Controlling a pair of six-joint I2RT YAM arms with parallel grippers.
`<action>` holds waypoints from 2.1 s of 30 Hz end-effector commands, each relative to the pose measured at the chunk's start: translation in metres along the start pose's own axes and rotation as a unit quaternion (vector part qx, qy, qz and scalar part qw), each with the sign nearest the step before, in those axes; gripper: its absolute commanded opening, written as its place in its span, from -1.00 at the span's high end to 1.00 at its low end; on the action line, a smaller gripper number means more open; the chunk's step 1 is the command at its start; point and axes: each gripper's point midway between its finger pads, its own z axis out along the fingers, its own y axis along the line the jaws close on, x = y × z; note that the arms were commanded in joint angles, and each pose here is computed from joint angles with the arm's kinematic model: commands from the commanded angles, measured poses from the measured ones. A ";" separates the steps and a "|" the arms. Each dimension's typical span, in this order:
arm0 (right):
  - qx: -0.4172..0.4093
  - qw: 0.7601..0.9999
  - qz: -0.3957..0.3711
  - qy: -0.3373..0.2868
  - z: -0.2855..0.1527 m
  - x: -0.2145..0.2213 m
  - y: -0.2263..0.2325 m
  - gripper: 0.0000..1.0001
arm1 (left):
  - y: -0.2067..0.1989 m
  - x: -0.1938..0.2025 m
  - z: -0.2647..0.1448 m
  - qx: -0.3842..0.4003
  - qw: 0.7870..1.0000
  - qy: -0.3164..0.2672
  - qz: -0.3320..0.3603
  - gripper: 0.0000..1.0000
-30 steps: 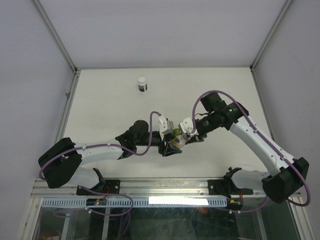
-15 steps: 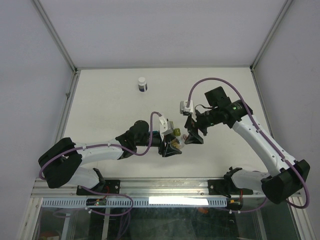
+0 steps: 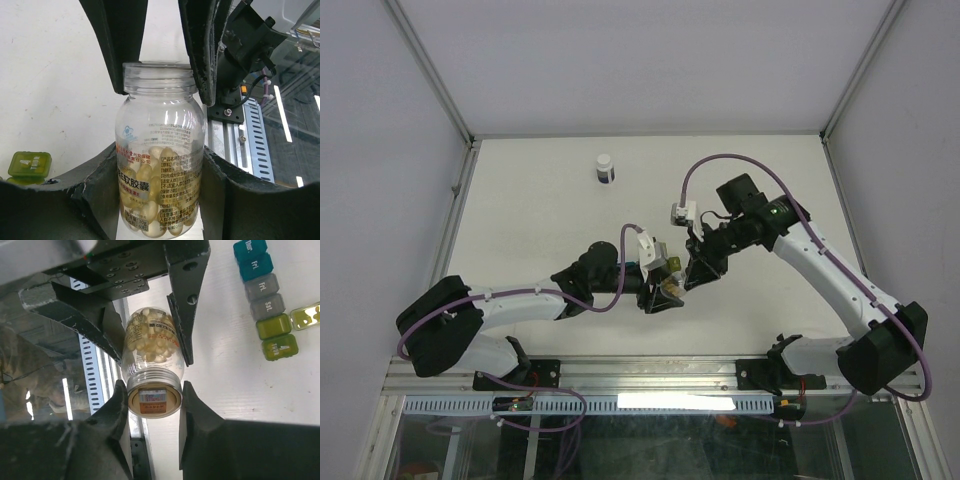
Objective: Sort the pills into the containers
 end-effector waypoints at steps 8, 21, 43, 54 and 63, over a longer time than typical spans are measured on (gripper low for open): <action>-0.029 0.884 -0.467 -0.005 -0.012 -0.011 0.002 1.00 | -0.024 -0.024 0.002 0.076 0.996 -0.032 0.022 1.00; 0.000 0.941 -0.335 -0.042 -0.017 -0.036 0.000 -0.39 | -0.018 -0.015 0.000 0.057 0.998 -0.021 0.012 1.00; 0.018 0.999 -0.040 0.009 -0.004 -0.009 -0.001 -0.15 | -0.009 -0.021 -0.002 0.023 0.999 -0.037 0.016 1.00; -0.025 0.985 -0.172 0.012 -0.006 -0.008 0.014 0.50 | -0.010 -0.020 -0.002 0.027 0.999 -0.036 0.015 1.00; -0.024 0.892 -0.452 0.017 -0.003 -0.005 -0.004 0.35 | -0.014 -0.021 0.001 0.042 0.999 -0.034 0.010 1.00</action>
